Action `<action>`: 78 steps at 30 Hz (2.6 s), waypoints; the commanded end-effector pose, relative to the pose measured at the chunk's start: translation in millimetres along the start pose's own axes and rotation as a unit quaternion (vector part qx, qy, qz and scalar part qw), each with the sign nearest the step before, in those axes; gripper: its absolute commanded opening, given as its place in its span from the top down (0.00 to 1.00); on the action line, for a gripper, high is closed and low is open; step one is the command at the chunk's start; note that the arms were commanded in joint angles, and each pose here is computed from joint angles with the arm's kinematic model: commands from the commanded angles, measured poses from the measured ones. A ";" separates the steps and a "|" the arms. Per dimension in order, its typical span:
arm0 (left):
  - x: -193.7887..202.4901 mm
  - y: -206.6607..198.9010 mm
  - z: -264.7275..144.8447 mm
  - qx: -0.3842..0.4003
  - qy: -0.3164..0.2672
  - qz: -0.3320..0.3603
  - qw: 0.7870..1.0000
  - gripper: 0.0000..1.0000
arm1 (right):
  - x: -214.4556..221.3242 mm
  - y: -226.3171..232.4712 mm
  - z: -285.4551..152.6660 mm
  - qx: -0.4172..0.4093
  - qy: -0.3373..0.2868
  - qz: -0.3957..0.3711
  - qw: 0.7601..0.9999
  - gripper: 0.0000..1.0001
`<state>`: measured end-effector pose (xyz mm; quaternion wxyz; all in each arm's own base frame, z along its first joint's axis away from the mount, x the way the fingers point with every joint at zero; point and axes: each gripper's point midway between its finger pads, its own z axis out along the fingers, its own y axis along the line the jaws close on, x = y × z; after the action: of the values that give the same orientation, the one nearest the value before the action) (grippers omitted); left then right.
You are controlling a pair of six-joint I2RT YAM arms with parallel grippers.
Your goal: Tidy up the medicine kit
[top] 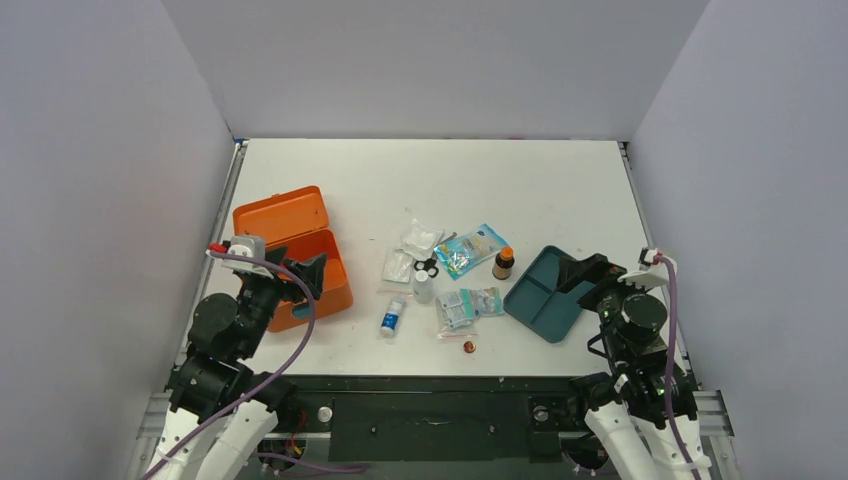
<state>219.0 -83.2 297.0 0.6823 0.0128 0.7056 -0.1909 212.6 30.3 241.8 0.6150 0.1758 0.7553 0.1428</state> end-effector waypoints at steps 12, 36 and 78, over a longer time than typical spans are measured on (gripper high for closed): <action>-20.2 6.6 -6.8 -0.025 -0.029 -0.003 0.999 0.19 | 2.8 2.9 8.9 0.017 0.056 -0.049 0.997 0.07; -2.5 19.6 3.3 -0.066 0.022 -0.003 0.998 0.22 | 69.1 118.8 42.4 -0.100 0.183 -0.122 0.970 0.14; 11.2 39.2 9.7 -0.124 0.059 -0.008 0.991 0.20 | 213.7 230.5 82.1 -0.064 0.288 -0.290 0.910 0.42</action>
<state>238.9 -55.8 249.1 0.6090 -0.0546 0.7851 -0.0991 268.0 322.7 125.2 0.3789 -0.1532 0.9116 0.0453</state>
